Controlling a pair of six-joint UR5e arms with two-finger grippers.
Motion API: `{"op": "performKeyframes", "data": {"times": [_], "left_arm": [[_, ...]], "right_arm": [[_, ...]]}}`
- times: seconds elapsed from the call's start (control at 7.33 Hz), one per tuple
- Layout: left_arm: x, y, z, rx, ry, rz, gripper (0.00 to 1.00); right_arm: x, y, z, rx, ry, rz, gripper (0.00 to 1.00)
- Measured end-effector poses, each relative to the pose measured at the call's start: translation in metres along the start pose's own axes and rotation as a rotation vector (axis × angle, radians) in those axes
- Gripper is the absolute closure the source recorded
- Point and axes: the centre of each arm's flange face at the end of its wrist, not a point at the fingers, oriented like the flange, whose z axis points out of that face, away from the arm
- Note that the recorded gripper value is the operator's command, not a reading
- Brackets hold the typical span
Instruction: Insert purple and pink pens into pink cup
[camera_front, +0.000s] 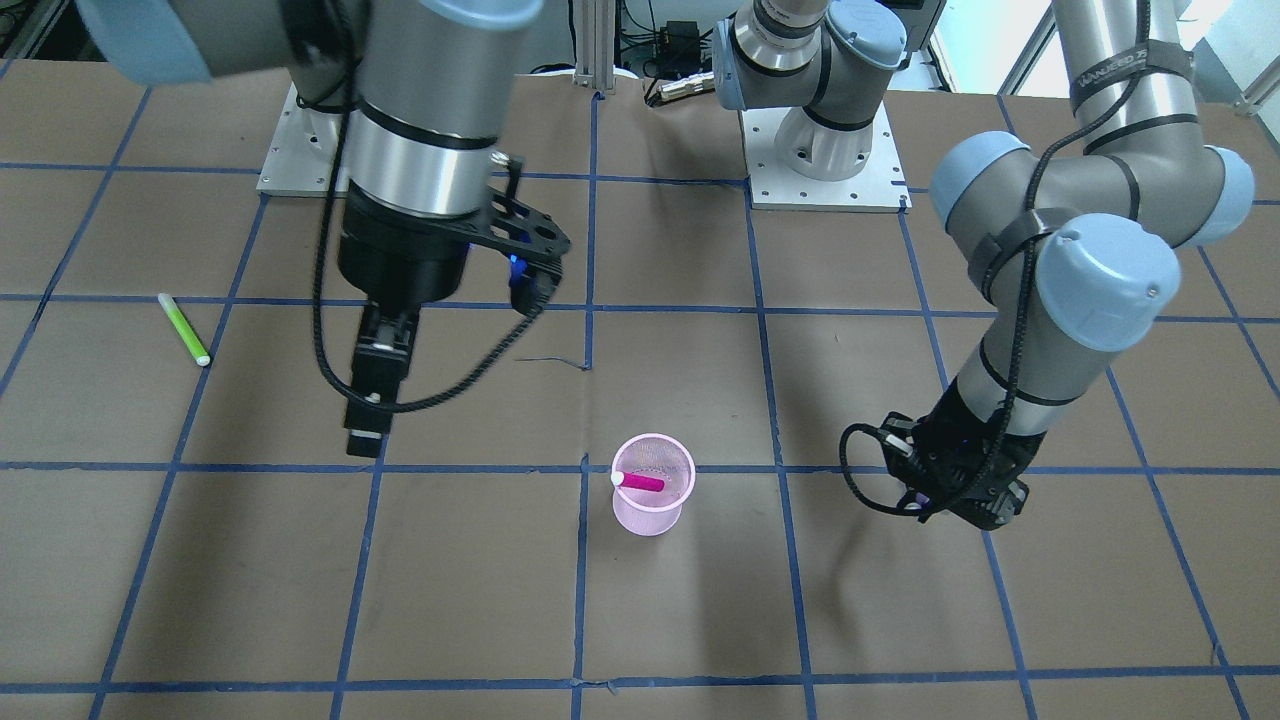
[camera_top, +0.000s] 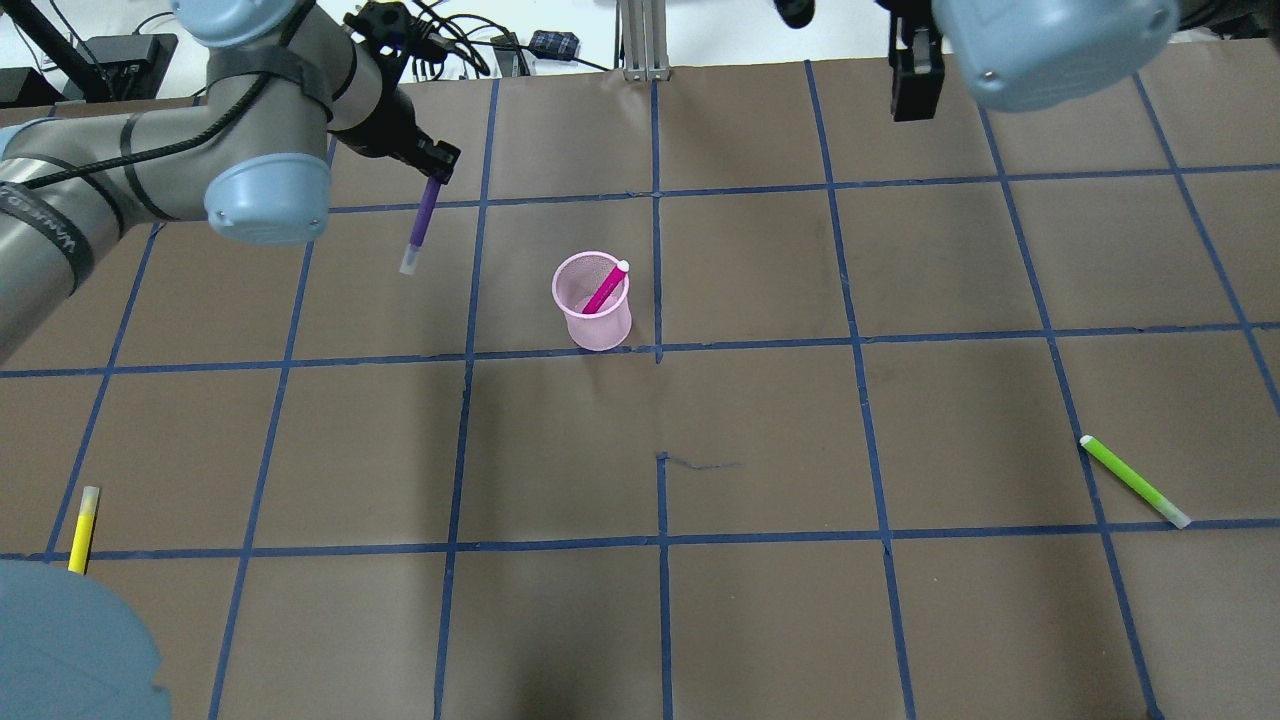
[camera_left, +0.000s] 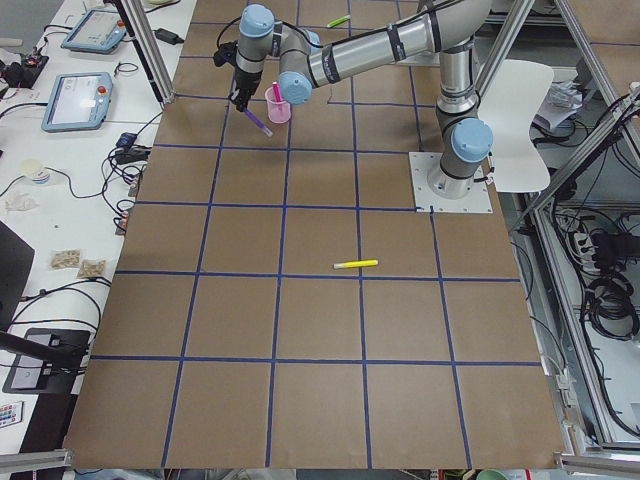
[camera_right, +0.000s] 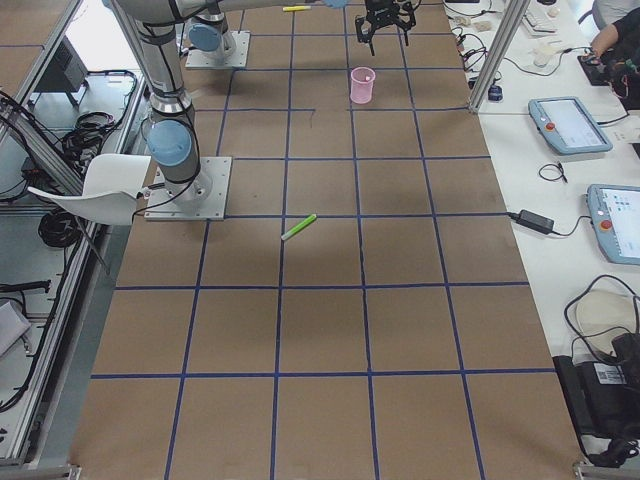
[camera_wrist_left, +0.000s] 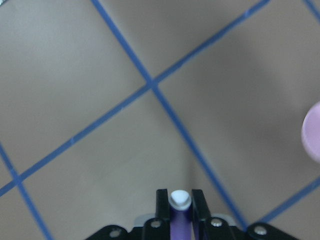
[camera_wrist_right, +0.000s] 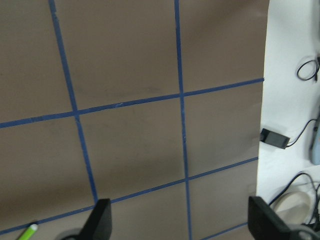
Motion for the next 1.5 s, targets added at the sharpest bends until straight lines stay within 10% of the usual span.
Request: {"op": "performKeyframes", "data": {"times": [0.27, 0.68, 0.95, 1.5], "left_arm": [[0.058, -0.020, -0.003, 0.114, 0.059, -0.239, 1.00], [0.103, -0.010, 0.010, 0.212, 0.098, -0.407, 1.00], [0.113, 0.008, 0.020, 0.253, 0.101, -0.412, 1.00], [0.119, 0.036, 0.030, 0.230, 0.104, -0.412, 1.00]], "right_arm": [[-0.024, 0.027, 0.003, -0.018, -0.149, 0.220, 0.00], [-0.045, 0.028, 0.000, -0.078, -0.203, 0.752, 0.00], [-0.049, 0.020, -0.018, 0.022, -0.266, 0.990, 0.00], [-0.041, 0.022, -0.016, 0.083, -0.287, 1.043, 0.00]]}}
